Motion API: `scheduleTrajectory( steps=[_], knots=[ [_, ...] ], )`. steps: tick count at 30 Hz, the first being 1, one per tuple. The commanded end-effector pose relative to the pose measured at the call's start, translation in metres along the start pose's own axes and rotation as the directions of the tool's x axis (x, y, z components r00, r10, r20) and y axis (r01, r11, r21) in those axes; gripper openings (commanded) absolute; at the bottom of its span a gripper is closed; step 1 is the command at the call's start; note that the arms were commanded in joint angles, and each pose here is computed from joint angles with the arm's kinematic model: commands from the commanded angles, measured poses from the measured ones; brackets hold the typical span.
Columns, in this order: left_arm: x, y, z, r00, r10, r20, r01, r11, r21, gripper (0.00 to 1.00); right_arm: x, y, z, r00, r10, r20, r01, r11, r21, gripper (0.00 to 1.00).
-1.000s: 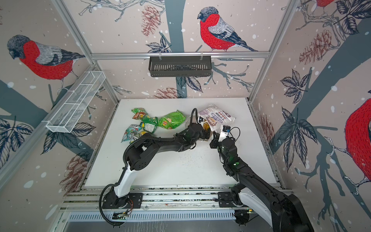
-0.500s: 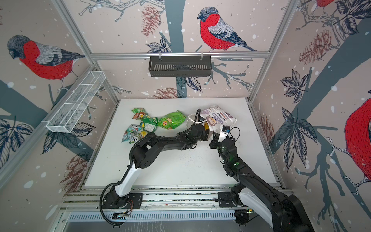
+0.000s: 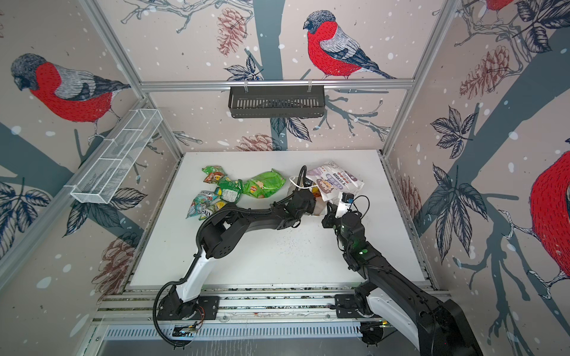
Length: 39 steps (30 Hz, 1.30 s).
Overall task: Take the snacks out of the paper bag
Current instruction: Pick up the snack from the paper bag.
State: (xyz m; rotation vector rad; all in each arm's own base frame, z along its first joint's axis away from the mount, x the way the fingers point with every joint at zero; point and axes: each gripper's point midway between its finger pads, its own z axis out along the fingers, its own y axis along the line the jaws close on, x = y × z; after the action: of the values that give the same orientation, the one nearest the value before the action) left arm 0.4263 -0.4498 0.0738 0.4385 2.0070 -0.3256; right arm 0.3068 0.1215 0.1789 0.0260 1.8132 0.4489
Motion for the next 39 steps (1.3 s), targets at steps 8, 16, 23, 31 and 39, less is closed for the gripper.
scheduleTrajectory(
  steps=[8,16,23,31,39],
  knots=[
    [-0.016,0.010,-0.010,0.999,0.000,0.046,0.002,0.999,-0.032,0.00,-0.007,0.002,0.000,0.999,-0.002,0.033,0.003,1.000,-0.007,0.00],
    [-0.011,0.001,-0.015,1.000,0.012,0.022,-0.012,1.000,0.023,0.00,-0.009,0.004,0.000,0.999,0.027,0.034,-0.027,0.999,-0.023,0.00],
    [0.003,-0.003,-0.022,0.998,0.056,-0.001,-0.056,0.998,0.027,0.00,-0.011,0.005,-0.002,0.998,0.040,0.045,-0.038,0.999,-0.034,0.00],
    [0.018,0.003,-0.031,0.990,0.141,-0.021,-0.142,0.989,-0.038,0.00,-0.015,0.004,-0.005,0.996,0.056,0.064,-0.054,0.998,-0.039,0.00],
    [0.017,0.001,-0.040,0.980,0.196,-0.025,-0.197,0.979,-0.051,0.00,-0.029,0.007,-0.008,0.991,0.090,0.101,-0.086,0.995,-0.050,0.00]
  ],
)
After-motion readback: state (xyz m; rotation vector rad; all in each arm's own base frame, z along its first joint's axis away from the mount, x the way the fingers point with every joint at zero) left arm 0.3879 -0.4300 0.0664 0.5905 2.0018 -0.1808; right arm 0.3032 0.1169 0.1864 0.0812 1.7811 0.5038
